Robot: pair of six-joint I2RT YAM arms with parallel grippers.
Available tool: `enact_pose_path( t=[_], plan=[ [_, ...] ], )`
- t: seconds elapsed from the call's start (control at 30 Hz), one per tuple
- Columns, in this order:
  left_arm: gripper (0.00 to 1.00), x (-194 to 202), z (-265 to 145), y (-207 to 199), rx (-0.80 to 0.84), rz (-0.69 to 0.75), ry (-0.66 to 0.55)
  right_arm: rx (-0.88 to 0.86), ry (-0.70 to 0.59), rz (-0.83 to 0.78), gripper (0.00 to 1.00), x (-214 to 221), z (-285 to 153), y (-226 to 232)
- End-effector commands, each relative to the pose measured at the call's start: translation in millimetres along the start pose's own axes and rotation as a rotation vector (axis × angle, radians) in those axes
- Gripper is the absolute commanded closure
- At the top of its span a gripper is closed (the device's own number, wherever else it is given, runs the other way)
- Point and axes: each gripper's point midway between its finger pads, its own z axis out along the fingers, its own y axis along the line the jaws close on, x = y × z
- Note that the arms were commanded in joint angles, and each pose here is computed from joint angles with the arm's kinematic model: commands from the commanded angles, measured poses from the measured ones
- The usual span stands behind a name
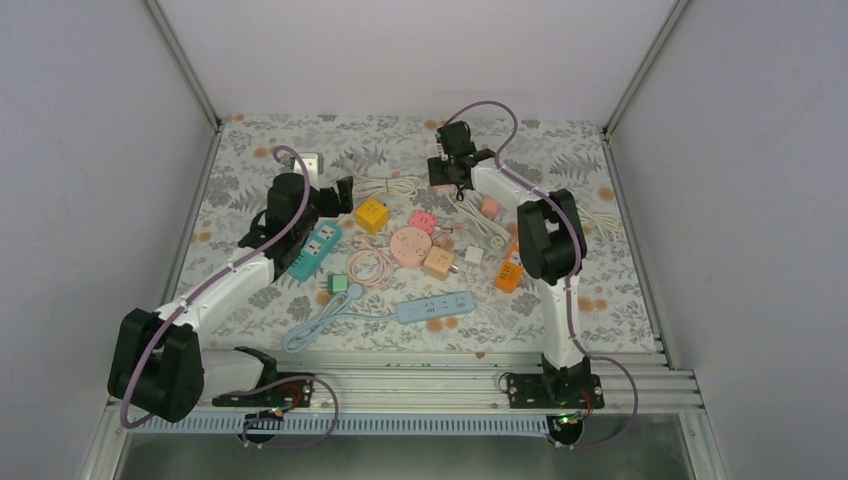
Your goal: Insert the plug
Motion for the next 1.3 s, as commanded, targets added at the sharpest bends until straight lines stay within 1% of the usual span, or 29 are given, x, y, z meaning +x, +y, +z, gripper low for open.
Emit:
enact_pose_path(
  t=[0.0, 0.17, 0.27, 0.37, 0.57, 0.6, 0.67, 0.77, 0.8, 0.87, 0.9, 1.0, 1.13, 1.17, 1.2, 1.27],
  plan=[
    [0.0, -9.3, 1.6, -1.3, 0.002, 0.005, -0.011, 0.163, 0.342, -0.045, 0.53, 120.1, 55.0, -37.4],
    [0.0, -9.2, 2.2, -1.1, 0.001, 0.006, -0.009, 0.198, 0.39, -0.065, 0.52, 134.1, 59.6, -44.2],
    [0.0, -10.3, 2.0, -1.1, 0.0, 0.008, -0.009, 0.188, 0.39, -0.063, 0.52, 132.5, 61.2, -42.6],
    [0.0, -10.5, 1.8, -1.3, -0.001, 0.009, -0.007, 0.16, 0.352, -0.048, 0.52, 116.8, 58.9, -36.3],
    [0.0, -16.1, -0.8, -2.7, 0.003, 0.009, -0.017, 0.102, 0.196, -0.019, 0.49, 53.7, 40.1, -21.6],
    [0.0, -17.6, -1.5, -3.2, 0.004, 0.01, -0.02, 0.091, 0.17, -0.015, 0.46, 43.1, 35.4, -19.3],
    [0.0, -20.4, -3.0, -4.5, 0.008, 0.01, -0.025, 0.063, 0.116, -0.003, 0.37, 22.8, 25.2, -14.0],
    [0.0, -24.7, -5.6, -5.2, 0.011, 0.009, -0.034, 0.045, 0.044, 0.021, 0.16, -4.9, 3.8, -10.3],
    [0.0, -26.6, -7.1, -6.3, 0.015, 0.009, -0.038, 0.039, 0.019, 0.029, 0.11, -13.6, -4.2, -9.4],
    [0.0, -29.6, -9.0, -7.1, 0.019, 0.007, -0.044, 0.014, -0.023, 0.037, 0.04, -28.7, -23.4, -6.0],
    [0.0, -30.9, -10.3, -7.6, 0.021, 0.006, -0.047, -0.001, -0.036, 0.038, 0.03, -32.6, -31.5, -4.0],
    [0.0, -33.4, -13.5, -8.8, 0.027, -0.001, -0.055, -0.032, -0.051, 0.068, 0.03, -32.5, -53.1, -1.4],
    [0.0, -37.6, -20.1, -9.8, 0.037, -0.016, -0.078, -0.067, -0.002, 0.1, 0.08, 4.5, -67.1, 6.5],
    [0.0, -37.1, -21.2, -9.7, 0.039, -0.02, -0.082, -0.071, 0.008, 0.099, 0.12, 14.4, -70.8, 9.4],
    [0.0, -37.9, -22.9, -10.2, 0.045, -0.023, -0.089, -0.065, 0.02, 0.095, 0.14, 25.7, -74.0, 11.9],
    [0.0, -39.6, -26.6, -13.5, 0.066, -0.021, -0.102, -0.08, 0.039, 0.075, 0.15, 47.2, -84.3, 20.0]
  ],
)
